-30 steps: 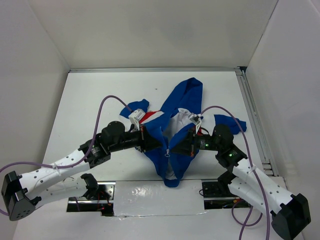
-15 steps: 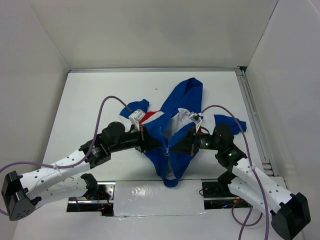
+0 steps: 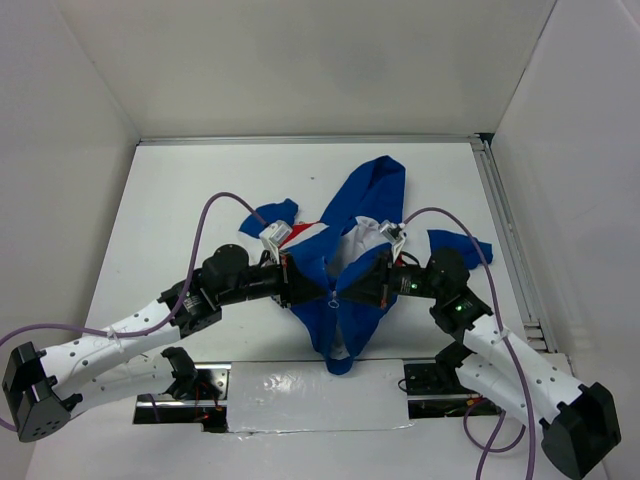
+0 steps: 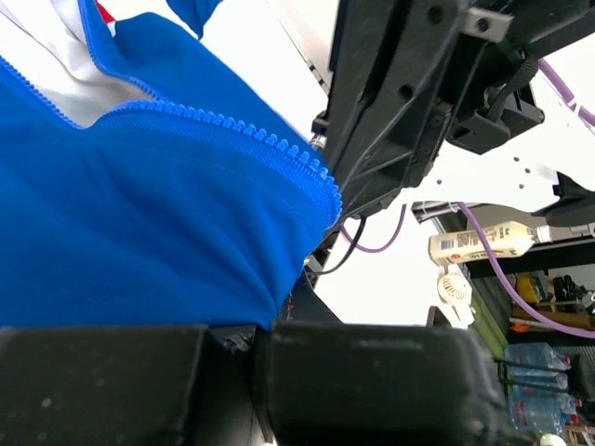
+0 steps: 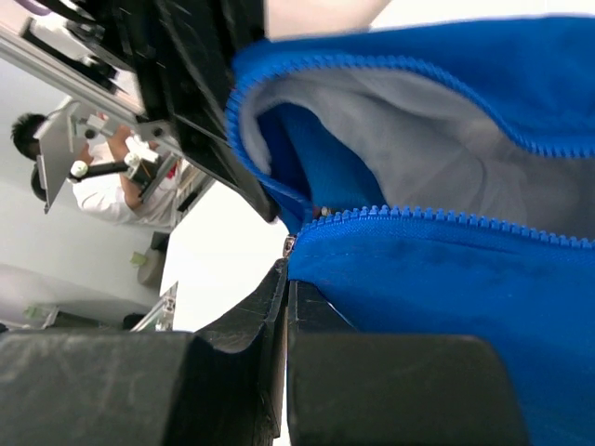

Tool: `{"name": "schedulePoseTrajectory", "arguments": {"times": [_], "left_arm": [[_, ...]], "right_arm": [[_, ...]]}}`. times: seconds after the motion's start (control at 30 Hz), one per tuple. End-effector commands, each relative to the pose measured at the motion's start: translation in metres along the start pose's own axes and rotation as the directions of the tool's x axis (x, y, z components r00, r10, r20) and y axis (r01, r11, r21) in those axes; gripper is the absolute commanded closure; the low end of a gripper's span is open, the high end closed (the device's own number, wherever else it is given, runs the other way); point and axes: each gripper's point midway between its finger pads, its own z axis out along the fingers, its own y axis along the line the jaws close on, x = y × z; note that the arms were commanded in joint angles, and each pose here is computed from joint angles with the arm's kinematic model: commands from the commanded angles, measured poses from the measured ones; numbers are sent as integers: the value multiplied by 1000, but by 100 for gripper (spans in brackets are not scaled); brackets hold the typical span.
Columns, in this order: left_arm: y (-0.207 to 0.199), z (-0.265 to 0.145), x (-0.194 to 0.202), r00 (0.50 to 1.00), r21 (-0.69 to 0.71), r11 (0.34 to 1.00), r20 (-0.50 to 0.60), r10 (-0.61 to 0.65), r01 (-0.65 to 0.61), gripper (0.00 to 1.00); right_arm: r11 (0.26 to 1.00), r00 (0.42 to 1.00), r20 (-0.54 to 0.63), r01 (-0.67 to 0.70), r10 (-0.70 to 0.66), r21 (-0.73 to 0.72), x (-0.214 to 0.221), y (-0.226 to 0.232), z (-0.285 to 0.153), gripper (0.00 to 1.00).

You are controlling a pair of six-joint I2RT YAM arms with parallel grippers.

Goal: Zip up the jacket

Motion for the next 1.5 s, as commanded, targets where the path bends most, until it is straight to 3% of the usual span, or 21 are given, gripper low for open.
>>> {"name": "schedulePoseTrajectory", "arguments": {"times": [0.0, 0.6, 0.63, 0.7, 0.8, 0.9, 1.07, 1.3, 1.47], "left_arm": [[-21, -4, -8, 999, 98, 995, 29, 35, -38, 100], [-40, -4, -10, 1000, 159, 987, -18, 5, -2, 99], [-43, -3, -12, 1000, 159, 987, -20, -2, 6, 88], [-42, -2, -11, 1000, 155, 988, -27, -6, 10, 75], [-42, -1, -10, 999, 163, 987, -32, -3, 8, 62], [-41, 1, -9, 999, 162, 987, -41, 0, 7, 60], [-41, 4, -7, 998, 168, 986, -56, 5, 5, 67], [-38, 7, -5, 998, 166, 986, -60, 8, 2, 100], [-36, 6, -4, 998, 186, 982, -39, 44, -36, 100]], "right_arm": [[988, 984, 130, 136, -126, -73, -29, 27, -3, 100], [977, 983, 14, 182, -181, -115, -2, 24, -6, 100], [977, 984, 9, 179, -179, -112, 0, 23, -6, 100], [978, 984, 16, 180, -180, -105, -1, 22, -7, 100], [976, 982, 32, 187, -185, -110, -4, 24, -6, 100], [977, 984, 46, 178, -174, -115, -6, 24, -5, 100], [977, 984, 60, 176, -170, -116, -10, 25, -3, 100], [981, 987, 47, 158, -154, -115, -7, 23, 1, 100], [984, 985, 89, 153, -145, -91, -13, 23, 1, 100]]}}
